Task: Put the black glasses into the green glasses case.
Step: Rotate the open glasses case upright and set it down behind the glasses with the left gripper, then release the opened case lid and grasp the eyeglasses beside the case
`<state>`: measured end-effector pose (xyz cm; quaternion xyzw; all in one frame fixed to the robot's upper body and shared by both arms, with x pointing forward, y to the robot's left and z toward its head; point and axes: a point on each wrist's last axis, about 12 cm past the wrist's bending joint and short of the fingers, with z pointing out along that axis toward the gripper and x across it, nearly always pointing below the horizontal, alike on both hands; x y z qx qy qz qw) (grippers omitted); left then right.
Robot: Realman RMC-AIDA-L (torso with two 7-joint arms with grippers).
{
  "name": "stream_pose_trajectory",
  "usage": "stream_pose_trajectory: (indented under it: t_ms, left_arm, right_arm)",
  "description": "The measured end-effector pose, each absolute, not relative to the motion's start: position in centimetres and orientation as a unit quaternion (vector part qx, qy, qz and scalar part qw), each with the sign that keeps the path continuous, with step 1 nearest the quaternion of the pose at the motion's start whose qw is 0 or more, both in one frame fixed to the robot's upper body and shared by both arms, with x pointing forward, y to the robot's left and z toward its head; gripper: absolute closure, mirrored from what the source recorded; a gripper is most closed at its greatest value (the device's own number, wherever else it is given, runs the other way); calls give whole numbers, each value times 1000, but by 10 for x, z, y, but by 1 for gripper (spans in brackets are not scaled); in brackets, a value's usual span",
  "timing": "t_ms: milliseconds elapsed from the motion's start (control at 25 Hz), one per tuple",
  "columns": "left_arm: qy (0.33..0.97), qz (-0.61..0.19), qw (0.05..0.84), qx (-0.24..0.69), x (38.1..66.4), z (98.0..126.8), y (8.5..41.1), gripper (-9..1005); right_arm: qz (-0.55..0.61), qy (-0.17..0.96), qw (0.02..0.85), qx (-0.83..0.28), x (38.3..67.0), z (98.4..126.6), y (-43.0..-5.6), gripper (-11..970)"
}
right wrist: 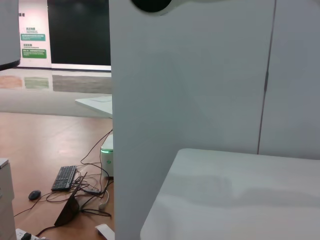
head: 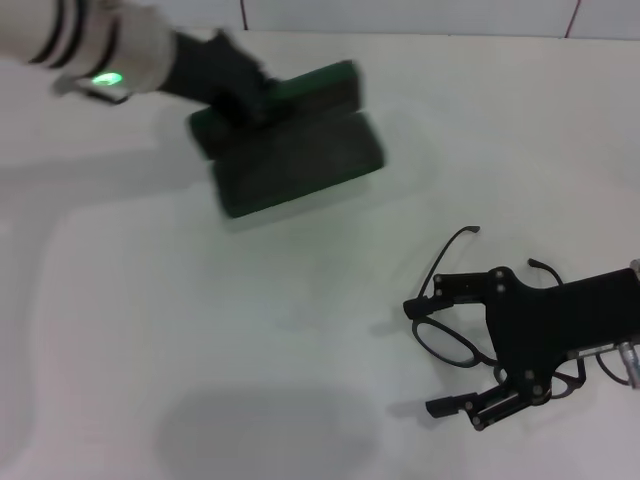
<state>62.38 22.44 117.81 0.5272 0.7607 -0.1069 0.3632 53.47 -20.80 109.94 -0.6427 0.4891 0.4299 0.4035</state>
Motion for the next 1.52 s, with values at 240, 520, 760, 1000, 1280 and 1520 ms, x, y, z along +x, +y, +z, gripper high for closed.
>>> stream_pose_trajectory:
  t_ms: [240, 520, 760, 1000, 1280, 1520]
  left_arm:
    - [716, -132, 349, 590, 644, 1175, 170, 757]
    - [704, -142, 322, 617, 648, 1169, 152, 743]
    - [699, -131, 301, 635, 643, 1161, 150, 732]
    - [704, -129, 296, 633, 642, 1156, 153, 721]
    - [699, -151, 313, 625, 638, 1157, 156, 594]
    - [671, -244, 421, 560, 622, 1163, 178, 464]
  right_arm:
    - [430, 487, 403, -645, 535, 1100, -205, 75]
    - [427, 487, 402, -647, 536, 1100, -207, 75]
    - [425, 490, 401, -647, 536, 1099, -209, 74]
    - [425, 491, 401, -647, 535, 1099, -209, 74]
    - [425, 493, 402, -644, 534, 1098, -211, 75]
    - [422, 498, 416, -633, 537, 1100, -215, 75]
